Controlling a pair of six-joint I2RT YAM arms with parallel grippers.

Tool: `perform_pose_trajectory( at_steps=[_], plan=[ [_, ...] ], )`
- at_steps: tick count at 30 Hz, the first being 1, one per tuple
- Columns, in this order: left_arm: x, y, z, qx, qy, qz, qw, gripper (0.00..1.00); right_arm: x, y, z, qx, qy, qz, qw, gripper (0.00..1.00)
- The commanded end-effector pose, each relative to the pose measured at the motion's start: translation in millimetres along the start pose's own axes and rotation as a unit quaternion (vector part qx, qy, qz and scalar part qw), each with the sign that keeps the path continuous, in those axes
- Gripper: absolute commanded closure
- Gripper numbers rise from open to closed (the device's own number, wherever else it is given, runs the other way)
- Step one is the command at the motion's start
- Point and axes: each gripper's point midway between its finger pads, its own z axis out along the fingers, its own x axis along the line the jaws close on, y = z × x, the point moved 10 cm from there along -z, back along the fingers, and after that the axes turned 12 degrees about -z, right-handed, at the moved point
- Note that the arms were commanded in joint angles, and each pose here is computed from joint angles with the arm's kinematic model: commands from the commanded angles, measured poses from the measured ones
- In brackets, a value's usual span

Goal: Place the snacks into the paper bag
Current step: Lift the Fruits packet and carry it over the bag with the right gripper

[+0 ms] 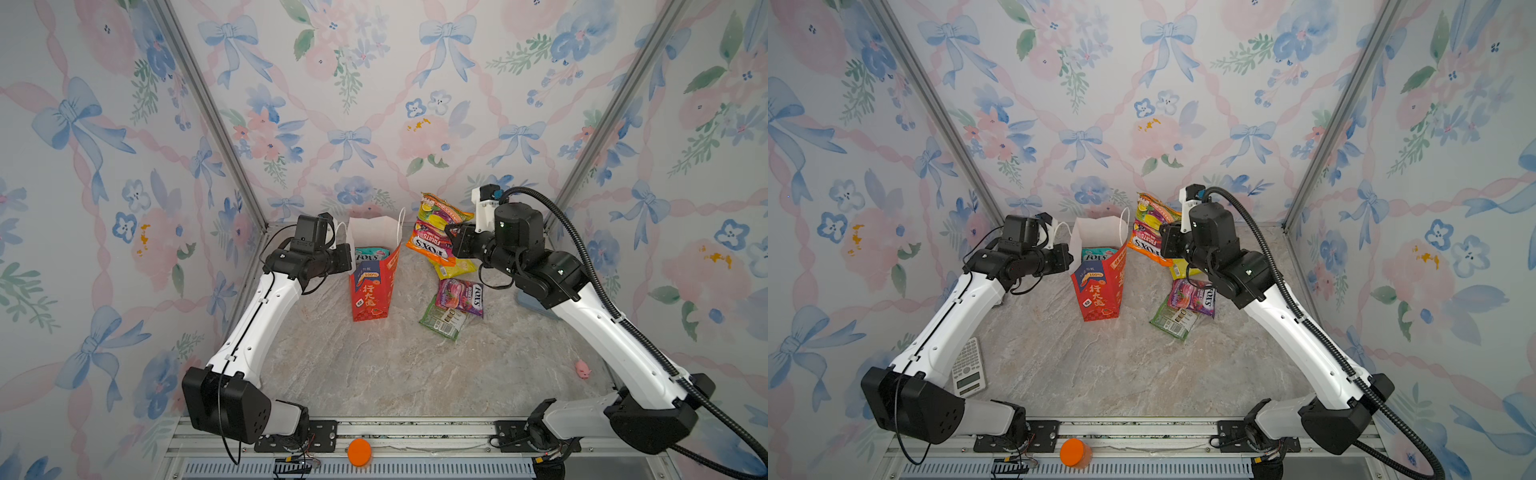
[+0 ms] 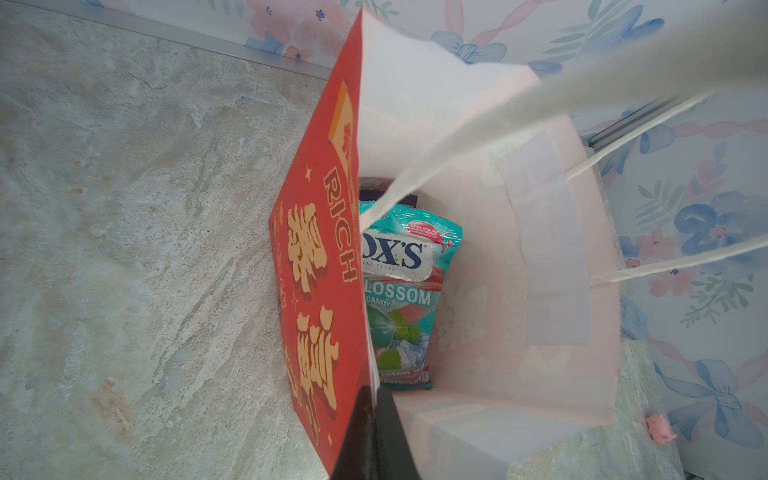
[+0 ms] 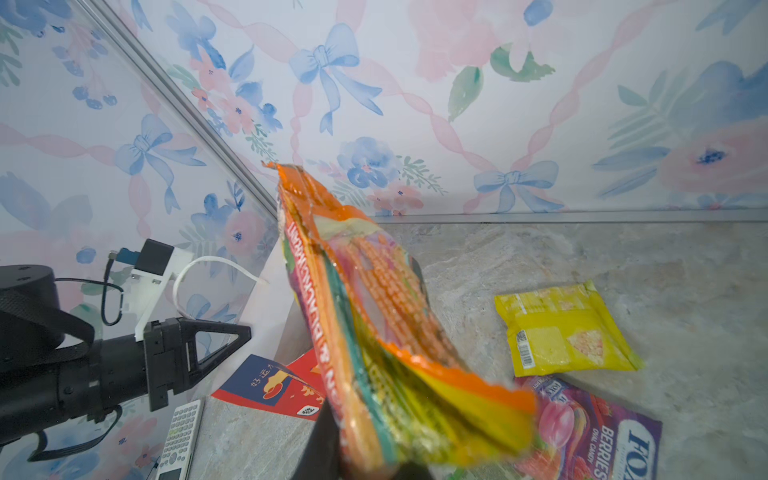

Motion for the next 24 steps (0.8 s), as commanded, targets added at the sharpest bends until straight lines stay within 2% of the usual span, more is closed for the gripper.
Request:
perform_pose_trajectory(
  at_steps=[1,10,12,24],
  plan=[
    [4.2,-6.1,5.2,0.028,0.008,-0.007,1.0,1.0,18.7,22.3,1.3,-0.041,0.02,-0.036,0.998,1.0],
    [2.9,-6.3,5.1,0.03,0.003,-0.009,0.999,1.0,48.7,47.7,36.6,-0.048,0.058,-0.07,0.995,1.0],
    [2.7,-6.4,4.9,0.031,0.001,-0.009,0.999,1.0,53.5,46.7,55.9,-0.036,0.061,-0.077,0.995,1.0],
    [3.5,-7.2,4.7,0.031,0.003,-0.009,0.999,1.0,76.7,44.4,113.7,-0.001,0.088,-0.1,0.991,1.0]
  ],
)
